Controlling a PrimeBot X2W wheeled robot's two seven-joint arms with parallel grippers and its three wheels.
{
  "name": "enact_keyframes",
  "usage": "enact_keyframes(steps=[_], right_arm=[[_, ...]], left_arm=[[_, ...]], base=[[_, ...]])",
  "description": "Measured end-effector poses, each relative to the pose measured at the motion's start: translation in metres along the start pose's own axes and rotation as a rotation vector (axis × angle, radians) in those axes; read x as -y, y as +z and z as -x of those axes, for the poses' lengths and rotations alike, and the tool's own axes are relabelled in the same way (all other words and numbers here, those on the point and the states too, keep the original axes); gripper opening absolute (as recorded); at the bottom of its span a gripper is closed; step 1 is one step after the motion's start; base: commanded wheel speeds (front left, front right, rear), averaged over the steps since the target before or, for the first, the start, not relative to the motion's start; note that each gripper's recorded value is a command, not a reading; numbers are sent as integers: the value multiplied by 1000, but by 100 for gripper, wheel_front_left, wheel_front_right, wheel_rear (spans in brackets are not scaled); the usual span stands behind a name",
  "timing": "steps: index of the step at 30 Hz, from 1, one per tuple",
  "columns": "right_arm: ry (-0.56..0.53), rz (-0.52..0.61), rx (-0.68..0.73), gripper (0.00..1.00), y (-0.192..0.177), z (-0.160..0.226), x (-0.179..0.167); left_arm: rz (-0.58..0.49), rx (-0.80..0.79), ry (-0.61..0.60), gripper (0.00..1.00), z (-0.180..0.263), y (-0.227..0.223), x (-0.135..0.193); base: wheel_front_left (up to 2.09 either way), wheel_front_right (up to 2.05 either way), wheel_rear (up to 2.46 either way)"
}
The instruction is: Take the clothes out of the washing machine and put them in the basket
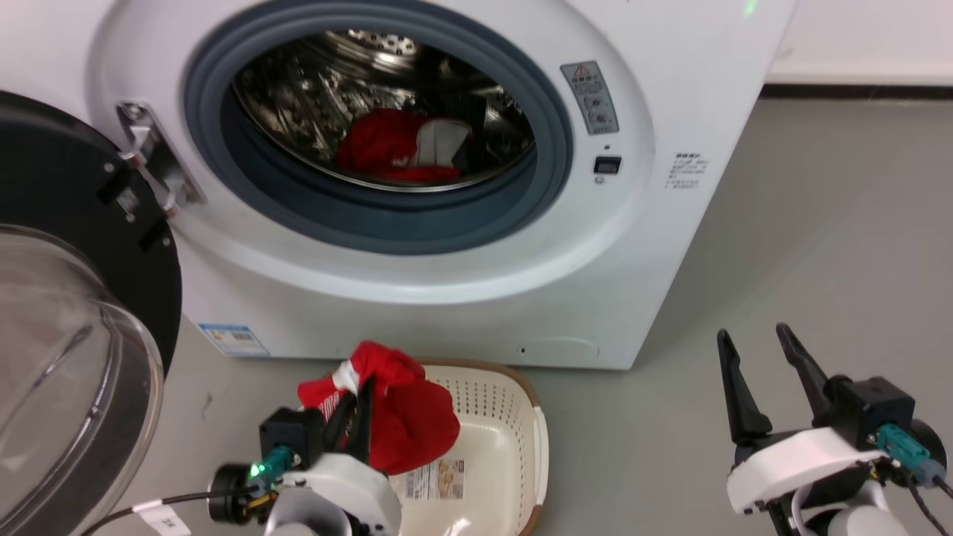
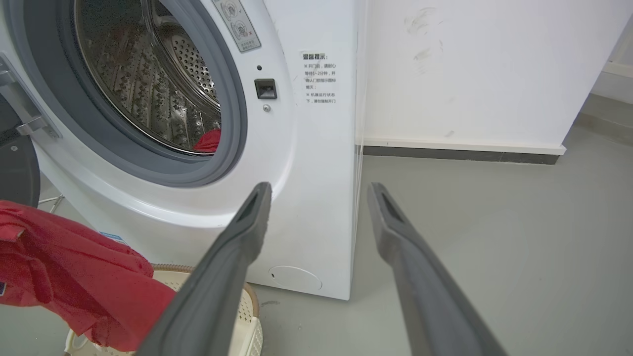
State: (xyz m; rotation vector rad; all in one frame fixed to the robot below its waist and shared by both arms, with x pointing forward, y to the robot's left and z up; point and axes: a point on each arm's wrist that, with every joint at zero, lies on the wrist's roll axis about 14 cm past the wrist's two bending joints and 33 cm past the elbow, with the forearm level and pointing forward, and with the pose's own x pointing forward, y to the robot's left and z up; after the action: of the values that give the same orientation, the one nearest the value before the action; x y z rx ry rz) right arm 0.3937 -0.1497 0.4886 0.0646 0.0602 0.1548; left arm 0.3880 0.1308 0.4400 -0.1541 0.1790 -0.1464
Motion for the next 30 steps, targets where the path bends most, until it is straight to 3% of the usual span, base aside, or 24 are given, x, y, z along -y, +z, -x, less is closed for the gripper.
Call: enact_keyframes(steps=[4, 9, 14, 25, 30], right_arm=[[16, 1, -25, 100, -10, -16, -3], [14, 14, -50, 100, -22, -34, 1], [5, 23, -125, 100, -57, -56, 9], [11, -22, -248, 100, -124, -74, 12], [-9, -26, -292, 100, -145, -69, 20]], left_arm=[[28, -165, 50, 0, 1, -56, -12], [44, -265, 89, 0, -13, -90, -24], [57, -413, 123, 0, -42, -137, -39], [118, -703, 224, 0, -49, -230, -59], [76, -833, 168, 0, -39, -267, -46]], base=[[0, 0, 0], [0, 0, 0], [0, 0, 0], [0, 0, 0], [0, 0, 0]])
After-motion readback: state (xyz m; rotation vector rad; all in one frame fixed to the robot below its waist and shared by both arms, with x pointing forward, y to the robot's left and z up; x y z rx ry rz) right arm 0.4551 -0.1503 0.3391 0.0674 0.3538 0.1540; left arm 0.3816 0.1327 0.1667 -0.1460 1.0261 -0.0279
